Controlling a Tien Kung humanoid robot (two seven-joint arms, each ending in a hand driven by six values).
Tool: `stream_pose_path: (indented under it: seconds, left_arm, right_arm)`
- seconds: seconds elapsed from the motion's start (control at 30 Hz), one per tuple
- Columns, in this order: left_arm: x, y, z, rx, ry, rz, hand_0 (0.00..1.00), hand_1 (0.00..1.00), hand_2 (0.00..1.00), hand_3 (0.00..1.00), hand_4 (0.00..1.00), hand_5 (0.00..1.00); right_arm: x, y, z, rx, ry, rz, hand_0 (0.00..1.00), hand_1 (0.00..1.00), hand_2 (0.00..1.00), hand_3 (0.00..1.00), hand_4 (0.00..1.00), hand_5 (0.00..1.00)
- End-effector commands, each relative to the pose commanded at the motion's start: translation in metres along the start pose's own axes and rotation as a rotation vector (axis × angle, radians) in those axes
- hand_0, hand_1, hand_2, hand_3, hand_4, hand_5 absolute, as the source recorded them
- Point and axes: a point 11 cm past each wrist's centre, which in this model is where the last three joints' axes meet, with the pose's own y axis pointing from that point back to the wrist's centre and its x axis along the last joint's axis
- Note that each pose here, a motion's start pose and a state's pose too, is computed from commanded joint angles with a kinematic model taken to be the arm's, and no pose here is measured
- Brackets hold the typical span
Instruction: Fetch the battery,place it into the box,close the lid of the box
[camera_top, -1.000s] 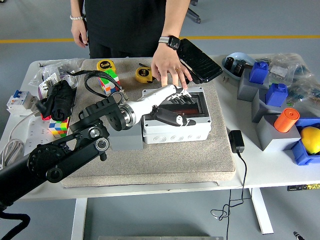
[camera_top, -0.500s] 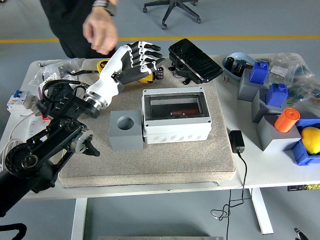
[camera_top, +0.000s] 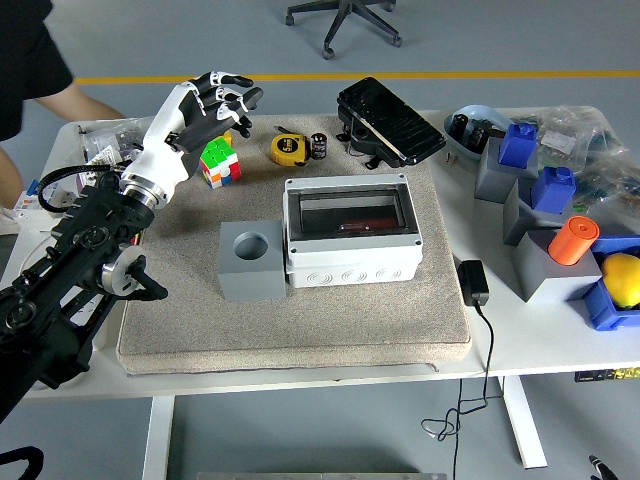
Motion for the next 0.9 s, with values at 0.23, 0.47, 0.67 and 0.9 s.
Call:
stream_pose_path:
  seconds: [0.23, 0.47, 0.67, 0.9]
  left_arm:
    - [0.015, 0.003, 0.004, -0.012, 0.020, 0.044, 0.251, 0.319, 0.444, 0.505, 0.924, 0.297]
    - [0.028, 0.007, 0.006, -0.020, 0.058, 0.085, 0.253, 0.324, 0.455, 0.509, 0.930, 0.300]
    - [0.036, 0.011, 0.005, -0.019, 0.076, 0.104, 0.255, 0.323, 0.459, 0.511, 0.932, 0.300]
    - [0.039, 0.015, 0.000, -0.010, 0.090, 0.120, 0.259, 0.323, 0.459, 0.512, 0.933, 0.300]
  right_arm:
    - [-0.003, 0.000, -0.007, 0.012, -0.005, -0.012, 0.660, 0.636, 0.641, 0.535, 0.880, 0.436]
    - [-0.005, 0.001, -0.008, 0.013, -0.006, -0.020, 0.660, 0.636, 0.641, 0.535, 0.880, 0.435]
    - [-0.007, 0.001, -0.008, 0.012, -0.007, -0.022, 0.659, 0.636, 0.640, 0.535, 0.879, 0.435]
    - [-0.007, 0.001, -0.006, 0.010, -0.004, -0.021, 0.660, 0.635, 0.640, 0.535, 0.879, 0.434]
